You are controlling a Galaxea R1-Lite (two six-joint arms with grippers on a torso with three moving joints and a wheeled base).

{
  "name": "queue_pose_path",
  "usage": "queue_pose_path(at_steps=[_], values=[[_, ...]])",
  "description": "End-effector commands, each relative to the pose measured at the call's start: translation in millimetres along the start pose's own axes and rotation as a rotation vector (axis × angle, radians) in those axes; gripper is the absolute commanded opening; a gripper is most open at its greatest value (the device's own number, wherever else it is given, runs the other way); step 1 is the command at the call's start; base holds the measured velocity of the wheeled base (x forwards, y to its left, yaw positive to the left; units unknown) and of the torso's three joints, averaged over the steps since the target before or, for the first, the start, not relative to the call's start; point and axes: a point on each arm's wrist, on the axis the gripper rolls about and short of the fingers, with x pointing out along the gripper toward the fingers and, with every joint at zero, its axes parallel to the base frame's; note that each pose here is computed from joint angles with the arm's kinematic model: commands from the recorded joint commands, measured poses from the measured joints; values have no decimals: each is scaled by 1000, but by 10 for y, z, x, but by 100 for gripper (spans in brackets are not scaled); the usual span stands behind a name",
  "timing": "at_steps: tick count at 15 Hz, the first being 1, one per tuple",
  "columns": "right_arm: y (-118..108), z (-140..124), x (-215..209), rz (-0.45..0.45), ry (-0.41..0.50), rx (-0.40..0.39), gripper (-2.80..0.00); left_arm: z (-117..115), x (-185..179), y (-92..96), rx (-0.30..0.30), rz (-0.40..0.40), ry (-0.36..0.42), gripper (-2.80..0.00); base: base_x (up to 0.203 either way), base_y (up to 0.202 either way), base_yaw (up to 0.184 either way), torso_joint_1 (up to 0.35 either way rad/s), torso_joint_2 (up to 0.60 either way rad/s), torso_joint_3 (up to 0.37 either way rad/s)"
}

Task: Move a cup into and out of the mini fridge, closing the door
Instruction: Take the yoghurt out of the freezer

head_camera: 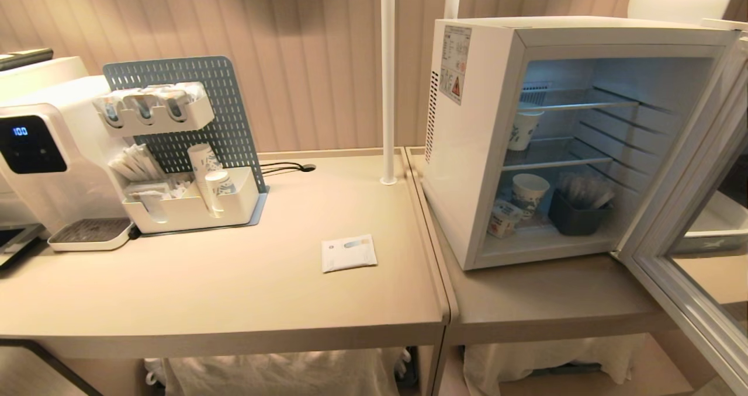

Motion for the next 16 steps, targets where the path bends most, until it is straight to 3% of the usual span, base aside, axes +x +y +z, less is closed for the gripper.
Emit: queue_pose_path(at_steps=[1, 5, 8, 12, 16], values=[[-26, 40, 680, 59, 271, 24, -280, 1, 1, 0, -1, 2, 1, -280, 0, 0, 0, 0, 0, 0], [20, -338, 1421, 207, 607, 78, -280, 1, 1, 0, -3, 2, 1, -280, 0, 0, 0, 0, 0, 0], [102, -747, 1897, 228, 699, 89, -280, 1, 1, 0, -5, 1, 1, -280, 0, 0, 0, 0, 0, 0], [321, -1289, 2487, 100, 690, 53, -280, 1, 1, 0, -8, 2, 1, -280, 0, 0, 0, 0, 0, 0], [578, -1648, 2961, -35, 448, 63, -280, 1, 1, 0, -8, 2, 1, -280, 0, 0, 0, 0, 0, 0]])
